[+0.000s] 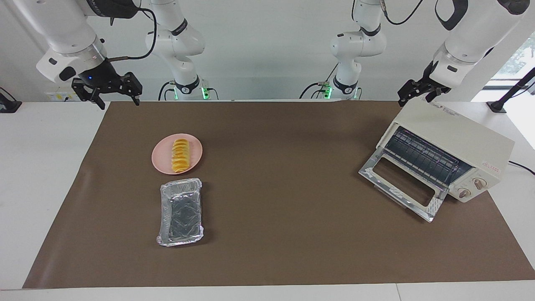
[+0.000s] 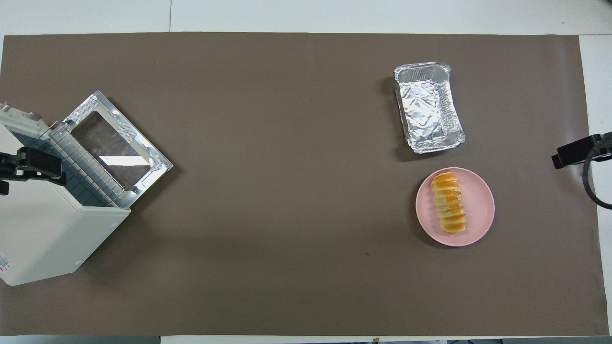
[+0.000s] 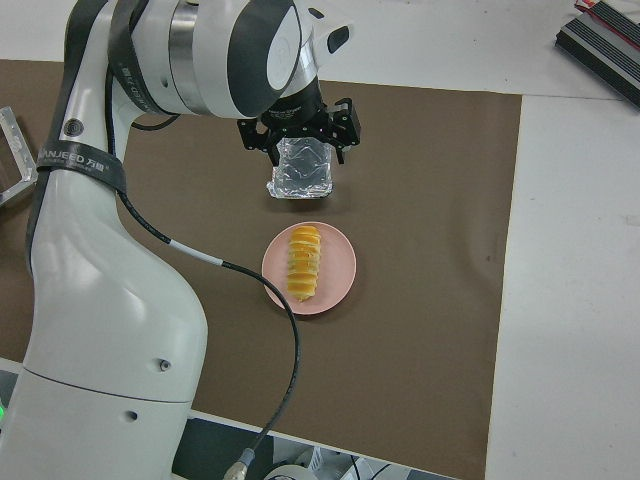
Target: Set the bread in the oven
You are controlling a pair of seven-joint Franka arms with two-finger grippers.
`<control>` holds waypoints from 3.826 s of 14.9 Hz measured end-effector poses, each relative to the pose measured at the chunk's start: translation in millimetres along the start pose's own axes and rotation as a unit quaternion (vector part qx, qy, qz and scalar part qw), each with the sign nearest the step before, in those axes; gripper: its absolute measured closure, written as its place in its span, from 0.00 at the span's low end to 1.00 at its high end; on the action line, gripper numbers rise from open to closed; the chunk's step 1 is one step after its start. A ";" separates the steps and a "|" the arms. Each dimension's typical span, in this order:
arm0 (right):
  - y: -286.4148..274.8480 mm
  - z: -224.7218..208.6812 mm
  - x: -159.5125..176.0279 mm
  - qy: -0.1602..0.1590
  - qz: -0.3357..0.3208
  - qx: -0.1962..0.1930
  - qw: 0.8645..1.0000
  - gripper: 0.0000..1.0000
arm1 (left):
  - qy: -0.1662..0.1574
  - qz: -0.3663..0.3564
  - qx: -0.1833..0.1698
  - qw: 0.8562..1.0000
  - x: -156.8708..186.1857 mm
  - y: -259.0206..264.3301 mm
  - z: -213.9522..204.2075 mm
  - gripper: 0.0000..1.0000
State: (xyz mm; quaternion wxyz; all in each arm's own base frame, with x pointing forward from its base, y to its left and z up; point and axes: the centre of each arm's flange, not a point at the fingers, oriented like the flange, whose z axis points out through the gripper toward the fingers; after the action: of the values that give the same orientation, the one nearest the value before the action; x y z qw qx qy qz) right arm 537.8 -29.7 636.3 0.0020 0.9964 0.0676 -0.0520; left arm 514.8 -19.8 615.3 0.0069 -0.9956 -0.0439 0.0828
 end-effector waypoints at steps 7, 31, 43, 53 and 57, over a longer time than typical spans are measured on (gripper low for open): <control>0.3 3.5 -0.3 -0.004 0.000 0.001 1.000 0.00 | 0.000 0.000 0.000 1.000 0.0 0.0 0.0 0.00; -96.0 306.7 9.0 0.074 -0.227 -0.025 0.971 0.00 | 0.000 0.000 0.000 1.000 0.0 0.0 0.0 0.00; -71.8 339.3 8.5 0.059 -0.204 -0.021 0.977 0.33 | 0.000 0.000 0.000 1.000 0.0 0.0 0.0 0.00; -75.3 324.7 12.8 0.027 -0.165 -0.009 0.986 0.85 | 0.000 0.000 0.000 1.000 0.0 0.0 0.0 0.00; -73.9 267.8 34.6 0.009 -0.164 -0.006 0.986 0.88 | 0.000 0.000 0.000 1.000 0.0 0.0 0.0 0.00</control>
State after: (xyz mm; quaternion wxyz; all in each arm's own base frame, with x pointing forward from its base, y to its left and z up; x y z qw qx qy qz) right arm 534.2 45.2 366.5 -0.0014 0.9721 0.2309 -0.0424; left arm 514.8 -19.8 615.4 0.0069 -0.9956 -0.0439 0.0828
